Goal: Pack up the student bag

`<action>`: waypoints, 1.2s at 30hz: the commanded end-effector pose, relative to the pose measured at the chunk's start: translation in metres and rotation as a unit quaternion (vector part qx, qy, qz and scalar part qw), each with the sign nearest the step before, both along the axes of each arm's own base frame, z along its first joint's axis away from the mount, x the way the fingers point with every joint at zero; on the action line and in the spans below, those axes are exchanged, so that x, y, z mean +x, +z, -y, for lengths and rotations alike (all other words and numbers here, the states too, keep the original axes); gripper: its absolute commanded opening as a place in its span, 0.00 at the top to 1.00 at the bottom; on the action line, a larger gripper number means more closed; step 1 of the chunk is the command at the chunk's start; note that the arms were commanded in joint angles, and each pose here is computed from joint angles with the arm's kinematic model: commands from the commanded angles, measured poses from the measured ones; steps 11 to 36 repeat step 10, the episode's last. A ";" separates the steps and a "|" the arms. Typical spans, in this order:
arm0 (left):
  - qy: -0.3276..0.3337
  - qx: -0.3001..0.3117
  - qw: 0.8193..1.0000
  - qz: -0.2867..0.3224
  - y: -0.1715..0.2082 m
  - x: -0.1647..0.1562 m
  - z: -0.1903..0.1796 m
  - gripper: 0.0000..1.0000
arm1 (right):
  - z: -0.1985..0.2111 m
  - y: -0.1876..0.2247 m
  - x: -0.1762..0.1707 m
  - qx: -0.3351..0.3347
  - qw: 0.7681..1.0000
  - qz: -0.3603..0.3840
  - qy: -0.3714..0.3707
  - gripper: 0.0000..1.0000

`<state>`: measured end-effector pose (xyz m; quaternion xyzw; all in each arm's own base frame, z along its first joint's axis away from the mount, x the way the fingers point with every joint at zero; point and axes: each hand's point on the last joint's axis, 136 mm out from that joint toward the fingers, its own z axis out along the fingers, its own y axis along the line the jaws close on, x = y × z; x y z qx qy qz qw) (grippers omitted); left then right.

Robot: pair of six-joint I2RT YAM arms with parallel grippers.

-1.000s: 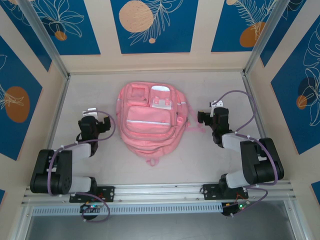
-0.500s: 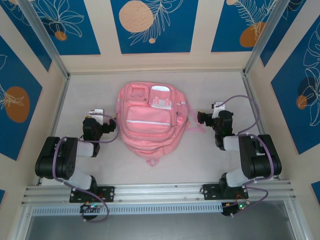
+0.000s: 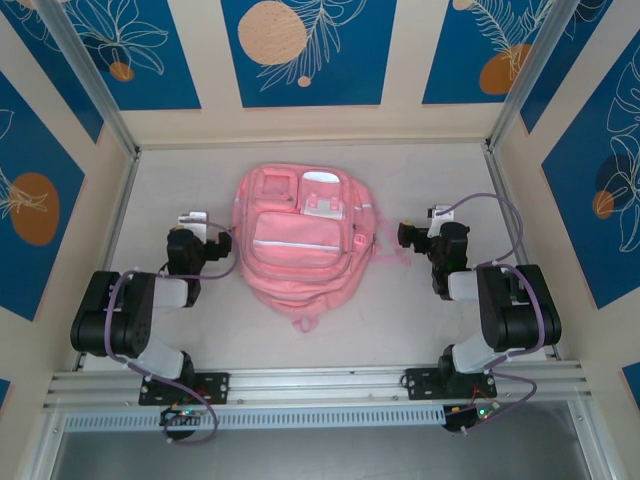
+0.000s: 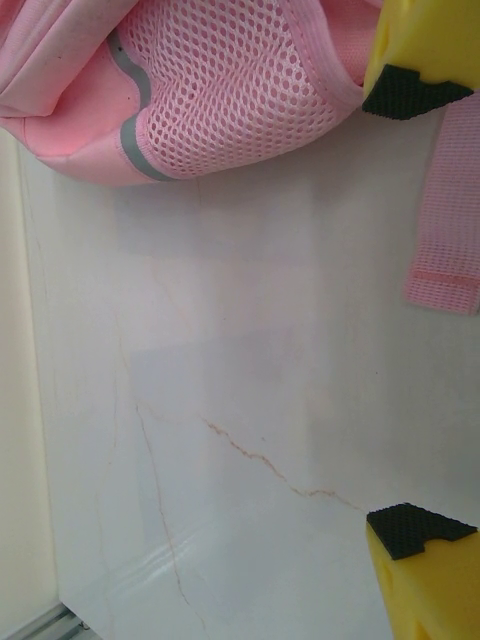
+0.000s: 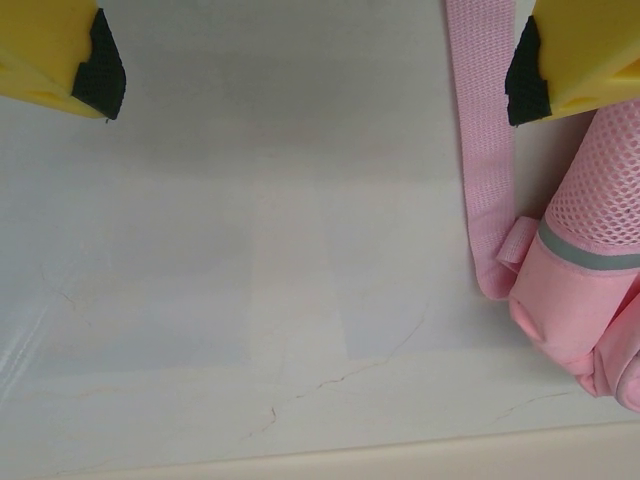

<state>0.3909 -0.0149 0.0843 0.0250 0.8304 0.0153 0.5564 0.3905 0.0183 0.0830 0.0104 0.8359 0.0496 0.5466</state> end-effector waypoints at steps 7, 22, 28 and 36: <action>-0.003 0.011 1.000 0.002 0.003 0.005 0.002 0.00 | -0.001 0.011 0.006 0.006 1.000 0.020 0.001 0.01; -0.003 0.010 1.000 0.003 0.004 0.004 0.002 0.00 | -0.001 0.011 0.004 0.006 1.000 0.022 0.004 0.01; -0.003 0.010 1.000 0.003 0.004 0.004 0.002 0.00 | -0.001 0.011 0.004 0.006 1.000 0.022 0.004 0.01; -0.003 0.010 1.000 0.003 0.004 0.004 0.002 0.00 | -0.001 0.011 0.004 0.006 1.000 0.022 0.004 0.01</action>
